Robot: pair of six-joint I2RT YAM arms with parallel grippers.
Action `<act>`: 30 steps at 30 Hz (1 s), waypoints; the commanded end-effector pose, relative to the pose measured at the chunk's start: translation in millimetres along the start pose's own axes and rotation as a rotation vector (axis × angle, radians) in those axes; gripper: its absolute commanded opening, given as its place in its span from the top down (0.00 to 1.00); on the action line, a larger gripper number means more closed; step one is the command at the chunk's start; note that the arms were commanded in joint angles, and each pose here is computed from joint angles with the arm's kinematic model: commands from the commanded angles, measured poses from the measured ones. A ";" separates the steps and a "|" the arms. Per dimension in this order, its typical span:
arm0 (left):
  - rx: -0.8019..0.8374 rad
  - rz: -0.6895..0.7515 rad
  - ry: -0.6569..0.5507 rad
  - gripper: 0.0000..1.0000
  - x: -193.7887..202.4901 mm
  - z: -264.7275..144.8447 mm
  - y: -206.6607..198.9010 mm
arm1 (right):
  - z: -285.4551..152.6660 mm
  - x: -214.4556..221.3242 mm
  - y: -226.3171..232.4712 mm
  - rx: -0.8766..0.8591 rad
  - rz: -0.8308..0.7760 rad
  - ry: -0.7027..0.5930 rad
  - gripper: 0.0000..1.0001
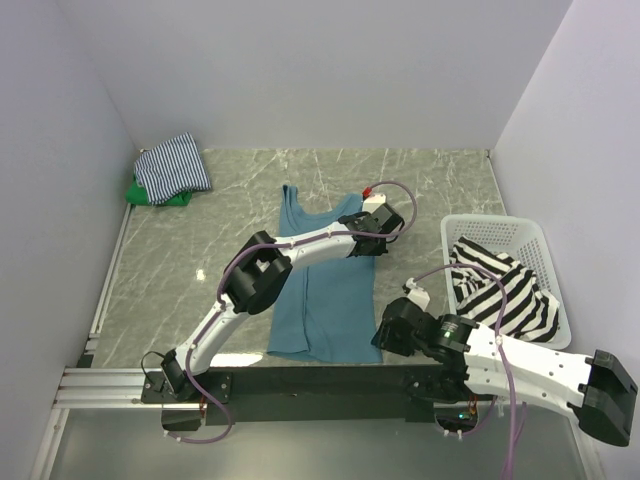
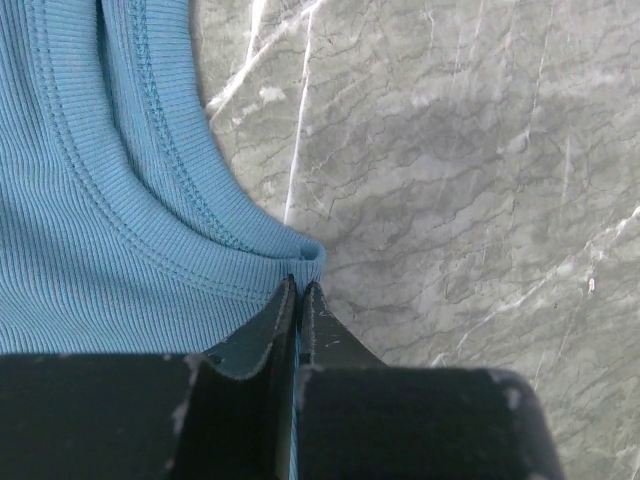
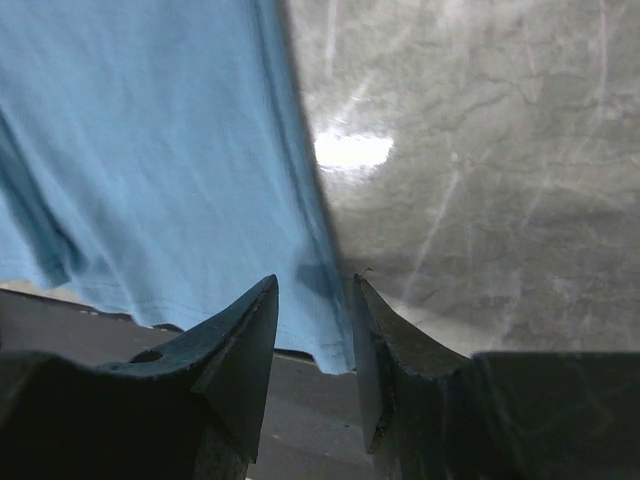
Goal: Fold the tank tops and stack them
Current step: Fold the tank top
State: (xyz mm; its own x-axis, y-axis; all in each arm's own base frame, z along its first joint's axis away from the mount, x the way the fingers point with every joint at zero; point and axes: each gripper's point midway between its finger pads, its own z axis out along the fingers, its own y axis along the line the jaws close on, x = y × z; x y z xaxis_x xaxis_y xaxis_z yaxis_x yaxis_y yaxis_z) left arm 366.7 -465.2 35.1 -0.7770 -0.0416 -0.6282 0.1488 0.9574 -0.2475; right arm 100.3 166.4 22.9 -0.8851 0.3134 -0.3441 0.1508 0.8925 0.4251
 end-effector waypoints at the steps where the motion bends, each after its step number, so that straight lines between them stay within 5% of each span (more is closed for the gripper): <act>1: 0.063 -0.013 -0.059 0.99 -24.8 -13.7 -19.8 | -0.6 4.0 -7.8 0.041 -0.029 0.019 0.57; 30: 0.095 -0.023 -0.063 0.99 -27.7 -14.1 -23.2 | -0.5 39.1 -35.5 0.115 -0.060 0.142 0.59</act>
State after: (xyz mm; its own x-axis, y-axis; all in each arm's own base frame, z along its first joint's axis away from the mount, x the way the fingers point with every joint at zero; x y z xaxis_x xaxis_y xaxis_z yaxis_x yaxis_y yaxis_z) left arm 368.5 -469.9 37.9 -0.7716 -0.0422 -0.6347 0.1646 0.9506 -0.2633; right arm 74.6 167.1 12.4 -0.9301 0.2451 -0.2737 0.1229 0.9096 0.3968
